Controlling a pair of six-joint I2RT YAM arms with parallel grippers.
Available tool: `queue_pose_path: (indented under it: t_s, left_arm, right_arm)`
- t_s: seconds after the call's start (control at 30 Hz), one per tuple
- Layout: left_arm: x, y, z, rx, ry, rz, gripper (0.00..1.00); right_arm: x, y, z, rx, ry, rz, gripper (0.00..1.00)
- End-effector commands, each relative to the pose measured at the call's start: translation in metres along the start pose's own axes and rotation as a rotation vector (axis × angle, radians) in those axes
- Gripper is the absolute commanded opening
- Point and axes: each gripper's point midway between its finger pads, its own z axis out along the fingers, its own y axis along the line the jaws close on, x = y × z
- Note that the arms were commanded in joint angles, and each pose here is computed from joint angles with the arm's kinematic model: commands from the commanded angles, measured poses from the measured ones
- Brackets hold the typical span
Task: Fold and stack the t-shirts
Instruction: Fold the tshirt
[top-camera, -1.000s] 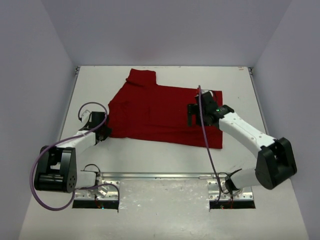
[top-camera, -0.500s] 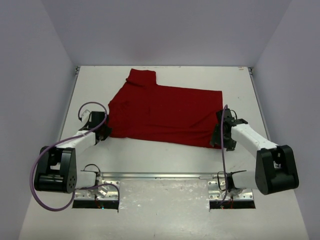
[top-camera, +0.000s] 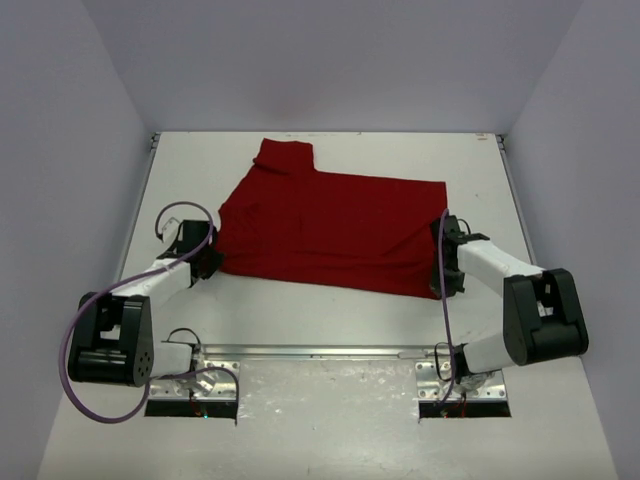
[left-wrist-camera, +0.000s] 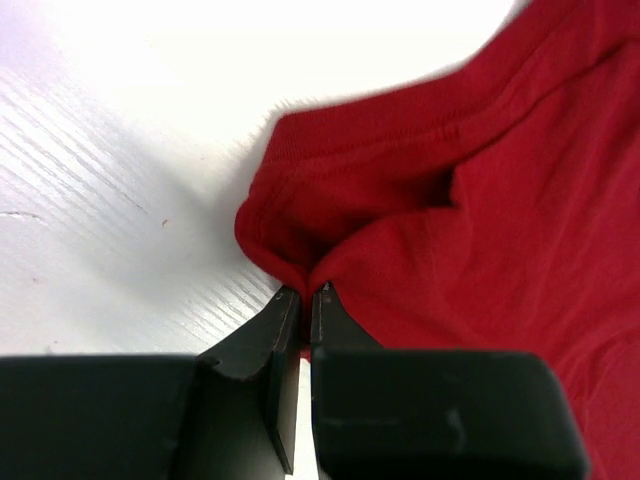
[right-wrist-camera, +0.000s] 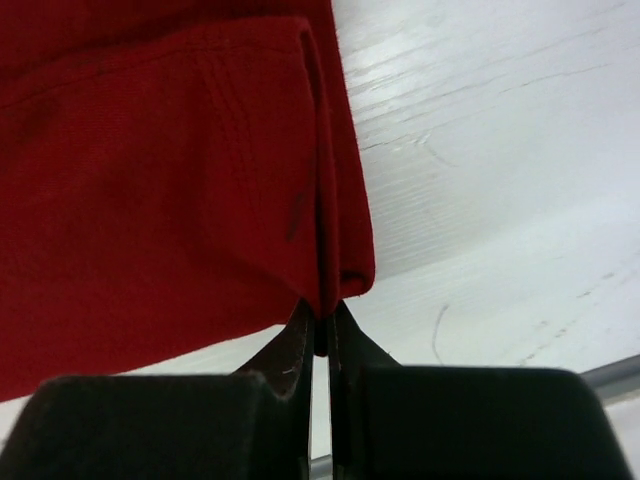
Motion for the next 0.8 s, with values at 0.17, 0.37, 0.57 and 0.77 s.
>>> queue_pose_path:
  t_s: [0.17,0.37,0.57,0.77]
  left_arm:
    - [-0.025,0.01,-0.012,-0.058,-0.113,-0.096,0.0]
    - [-0.026,0.01,-0.015,-0.041,-0.122,-0.107,0.06]
    - [-0.02,0.014,-0.013,-0.039,-0.108,-0.103,0.31]
    - [-0.034,0.009,-0.026,-0.03,-0.145,-0.091,0.4]
  right_arm:
    - [-0.008,-0.031,-0.003,0.187,0.067,-0.058,0.01]
    - [-0.006,-0.031,-0.001,0.178,0.111,-0.064,0.02]
    - [-0.003,-0.01,0.0,0.042,0.112,-0.078,0.14]
    - [-0.019,0.007,-0.02,-0.071,0.038,-0.059,0.43]
